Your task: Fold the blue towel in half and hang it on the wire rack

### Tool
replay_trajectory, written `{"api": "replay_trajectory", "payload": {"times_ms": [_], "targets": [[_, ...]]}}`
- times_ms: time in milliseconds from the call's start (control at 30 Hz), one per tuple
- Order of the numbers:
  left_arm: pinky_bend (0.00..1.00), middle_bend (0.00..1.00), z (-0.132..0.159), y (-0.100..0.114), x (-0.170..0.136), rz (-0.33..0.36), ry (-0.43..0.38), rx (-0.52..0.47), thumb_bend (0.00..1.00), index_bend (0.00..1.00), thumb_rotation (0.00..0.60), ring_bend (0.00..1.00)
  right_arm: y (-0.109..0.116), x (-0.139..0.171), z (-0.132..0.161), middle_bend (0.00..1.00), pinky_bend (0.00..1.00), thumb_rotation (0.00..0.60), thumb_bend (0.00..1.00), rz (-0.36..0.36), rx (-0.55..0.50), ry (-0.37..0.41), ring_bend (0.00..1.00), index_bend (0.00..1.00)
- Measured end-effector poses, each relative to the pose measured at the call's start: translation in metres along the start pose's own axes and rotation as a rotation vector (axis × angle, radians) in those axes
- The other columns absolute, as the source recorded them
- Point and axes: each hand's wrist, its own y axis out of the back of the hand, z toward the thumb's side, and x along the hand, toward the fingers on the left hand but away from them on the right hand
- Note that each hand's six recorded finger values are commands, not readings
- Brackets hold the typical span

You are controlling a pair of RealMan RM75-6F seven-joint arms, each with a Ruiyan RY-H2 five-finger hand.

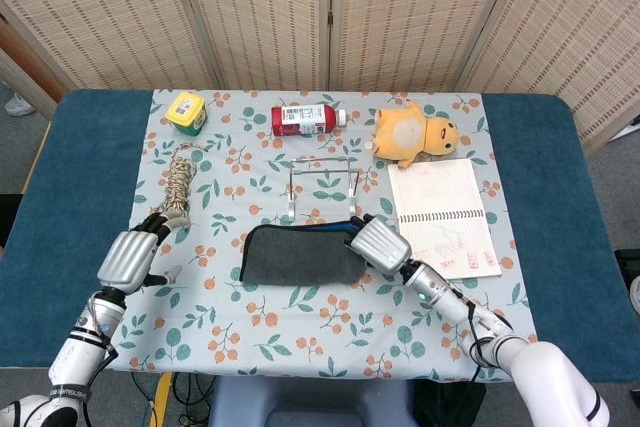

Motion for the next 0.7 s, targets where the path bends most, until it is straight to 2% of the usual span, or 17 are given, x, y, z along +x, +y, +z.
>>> {"api": "replay_trajectory", "payload": {"times_ms": [367,700], "targets": [[0.35,0.17,-0.002,0.01,0.001,0.029,0.006,-0.003,0.25,0.21,0.6,0.14,0.049,0.004,-0.009,0.61,0.52,0.6,0.47,-0.129,-0.033,-0.01,0.44,0.79],[0.35,0.17,-0.002,0.013,0.001,0.032,0.008,-0.002,0.25,0.21,0.6,0.14,0.12,0.024,-0.024,0.63,0.52,0.6,0.51,-0.239,-0.005,-0.056,0.48,0.79]]}}
